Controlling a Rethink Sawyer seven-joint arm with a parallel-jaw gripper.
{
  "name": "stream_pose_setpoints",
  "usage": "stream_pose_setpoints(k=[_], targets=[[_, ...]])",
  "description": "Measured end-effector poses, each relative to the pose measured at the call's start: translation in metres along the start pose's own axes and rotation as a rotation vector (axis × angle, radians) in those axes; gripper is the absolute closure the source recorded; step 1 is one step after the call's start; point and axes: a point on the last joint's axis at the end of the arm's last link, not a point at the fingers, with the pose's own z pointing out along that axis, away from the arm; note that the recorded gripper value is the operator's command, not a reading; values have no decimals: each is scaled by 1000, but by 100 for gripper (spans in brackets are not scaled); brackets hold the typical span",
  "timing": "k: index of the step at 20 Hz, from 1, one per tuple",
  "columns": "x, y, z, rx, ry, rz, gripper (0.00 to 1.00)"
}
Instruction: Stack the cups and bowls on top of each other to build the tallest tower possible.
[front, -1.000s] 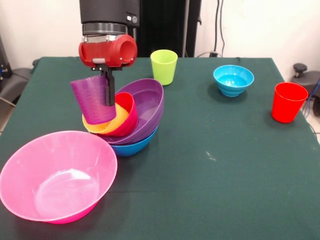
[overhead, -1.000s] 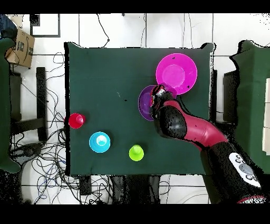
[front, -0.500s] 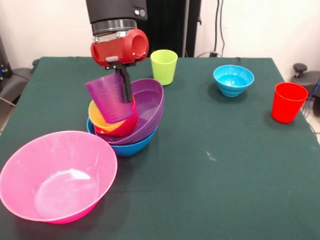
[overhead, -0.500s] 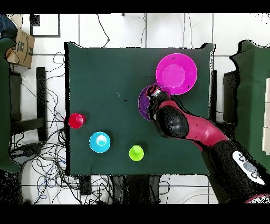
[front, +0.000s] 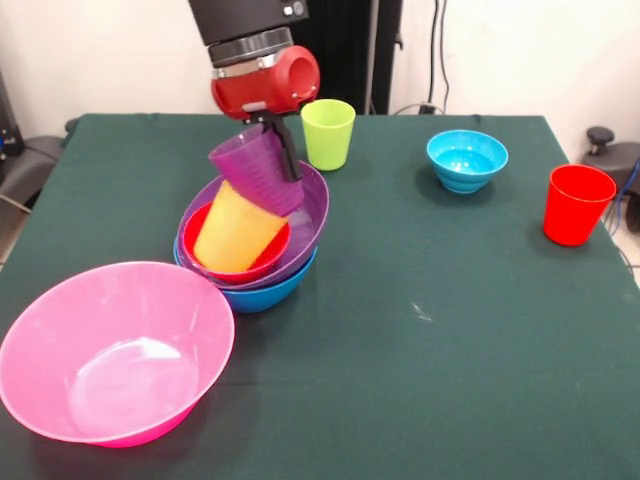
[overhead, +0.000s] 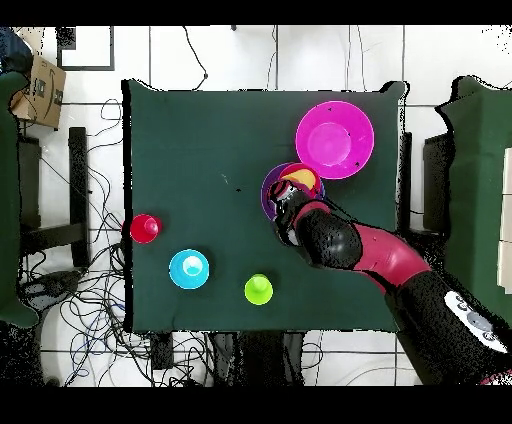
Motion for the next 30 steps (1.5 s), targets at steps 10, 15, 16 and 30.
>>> stream_pose_setpoints(k=[10,15,16,30], targets=[[26,1,1,13,78,-11,100],[28,5,1,23,75,-25,100],[29,5,1,26,74,-27,100],[41,-8,-4,133,40,-110,0]])
